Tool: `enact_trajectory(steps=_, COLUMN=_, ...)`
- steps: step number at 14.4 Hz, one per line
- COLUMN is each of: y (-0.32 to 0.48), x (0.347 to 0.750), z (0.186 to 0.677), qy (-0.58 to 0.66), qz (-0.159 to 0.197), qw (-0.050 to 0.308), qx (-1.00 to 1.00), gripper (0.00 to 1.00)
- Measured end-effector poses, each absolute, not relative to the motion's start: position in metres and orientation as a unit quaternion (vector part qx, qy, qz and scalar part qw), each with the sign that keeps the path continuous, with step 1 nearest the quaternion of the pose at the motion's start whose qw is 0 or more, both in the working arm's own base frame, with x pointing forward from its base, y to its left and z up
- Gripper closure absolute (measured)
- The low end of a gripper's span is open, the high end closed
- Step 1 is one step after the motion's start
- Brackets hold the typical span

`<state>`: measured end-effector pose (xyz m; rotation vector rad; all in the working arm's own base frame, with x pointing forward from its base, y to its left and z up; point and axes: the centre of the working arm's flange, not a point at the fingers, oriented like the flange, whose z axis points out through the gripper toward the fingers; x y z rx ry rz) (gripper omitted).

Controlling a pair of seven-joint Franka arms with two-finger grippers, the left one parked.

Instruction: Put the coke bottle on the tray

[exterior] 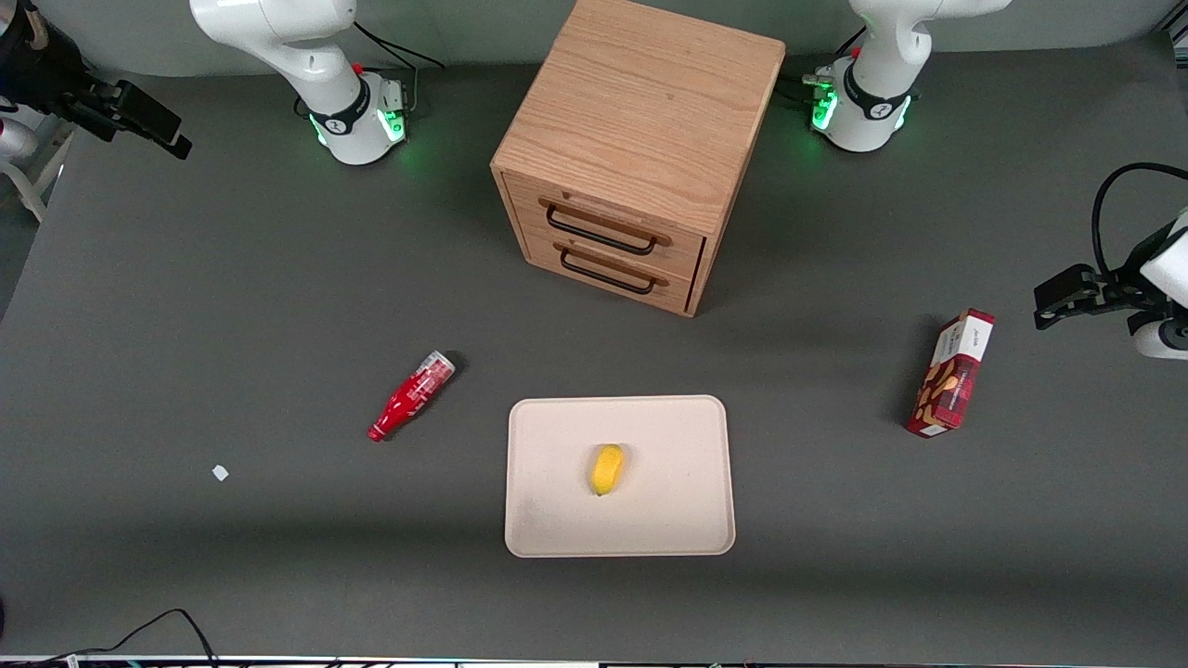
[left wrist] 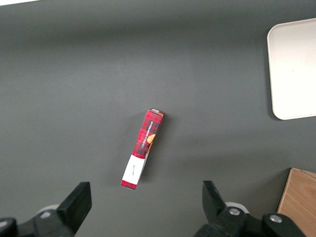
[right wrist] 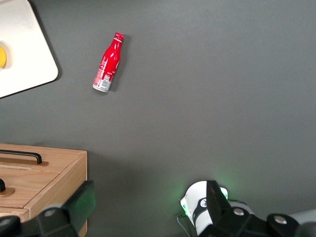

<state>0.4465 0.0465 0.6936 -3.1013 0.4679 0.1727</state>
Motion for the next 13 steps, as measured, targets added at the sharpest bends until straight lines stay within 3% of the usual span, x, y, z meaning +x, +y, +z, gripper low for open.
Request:
enact_trajectory(steps=4, y=0.051, x=0.456, z=0.695, qy=0.146, qz=0.051, qw=0.001, qx=-0.988, gripper=0.00)
enact_trajectory(steps=8, y=0.077, x=0.496, z=0.699, qy=0.130, qz=0.039, qw=0.003, qx=-0.991, gripper=0.00)
enact_trajectory(steps=13, y=0.146, x=0.570, z=0.598, qy=0.208, qz=0.084, qw=0.015, qx=-0.975, gripper=0.00)
